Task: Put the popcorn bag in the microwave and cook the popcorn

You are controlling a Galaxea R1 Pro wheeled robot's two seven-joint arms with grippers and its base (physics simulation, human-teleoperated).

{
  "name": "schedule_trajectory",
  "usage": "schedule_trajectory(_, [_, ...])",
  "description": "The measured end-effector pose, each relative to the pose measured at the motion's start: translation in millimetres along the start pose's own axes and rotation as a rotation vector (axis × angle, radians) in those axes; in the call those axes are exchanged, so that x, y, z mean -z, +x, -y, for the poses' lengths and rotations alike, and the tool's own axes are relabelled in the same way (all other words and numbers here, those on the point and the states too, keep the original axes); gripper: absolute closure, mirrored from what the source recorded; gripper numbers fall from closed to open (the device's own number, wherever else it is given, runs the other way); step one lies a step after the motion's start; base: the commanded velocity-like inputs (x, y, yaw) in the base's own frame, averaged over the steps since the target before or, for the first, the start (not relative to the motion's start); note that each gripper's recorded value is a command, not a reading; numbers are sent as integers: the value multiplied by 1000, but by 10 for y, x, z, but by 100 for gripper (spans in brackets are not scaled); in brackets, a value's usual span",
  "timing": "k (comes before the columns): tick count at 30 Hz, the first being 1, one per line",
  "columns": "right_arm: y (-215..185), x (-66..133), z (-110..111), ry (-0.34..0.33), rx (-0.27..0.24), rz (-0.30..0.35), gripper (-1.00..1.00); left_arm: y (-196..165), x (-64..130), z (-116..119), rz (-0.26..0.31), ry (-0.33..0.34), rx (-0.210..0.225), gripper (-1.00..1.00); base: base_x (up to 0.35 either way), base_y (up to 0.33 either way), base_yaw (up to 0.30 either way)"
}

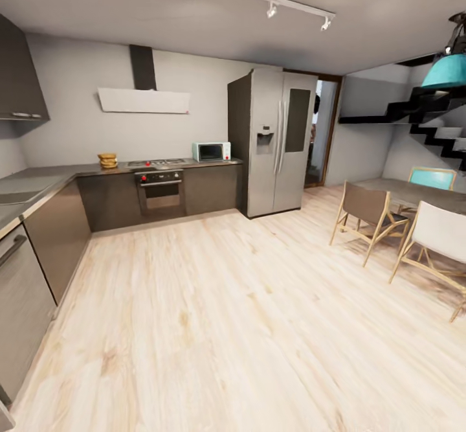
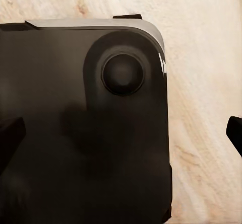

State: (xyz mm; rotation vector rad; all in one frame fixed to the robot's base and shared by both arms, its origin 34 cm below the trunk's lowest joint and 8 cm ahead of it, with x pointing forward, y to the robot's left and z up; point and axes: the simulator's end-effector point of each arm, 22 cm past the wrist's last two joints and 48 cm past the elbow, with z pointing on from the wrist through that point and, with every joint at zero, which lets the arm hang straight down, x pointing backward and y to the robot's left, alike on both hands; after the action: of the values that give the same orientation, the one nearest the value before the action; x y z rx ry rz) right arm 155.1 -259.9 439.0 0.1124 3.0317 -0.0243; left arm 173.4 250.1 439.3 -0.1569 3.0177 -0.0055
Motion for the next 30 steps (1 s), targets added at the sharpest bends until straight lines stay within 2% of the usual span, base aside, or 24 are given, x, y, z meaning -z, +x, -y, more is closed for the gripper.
schedule_trajectory(7, [1, 0, 10, 1, 1, 0, -100, 2, 1, -1, 0, 0, 0, -100, 39, 0, -253])
schedule_trajectory(30, [23, 1, 57, 13, 19, -11, -100, 22, 2, -1, -7, 0, -1, -100, 315, 0, -6])
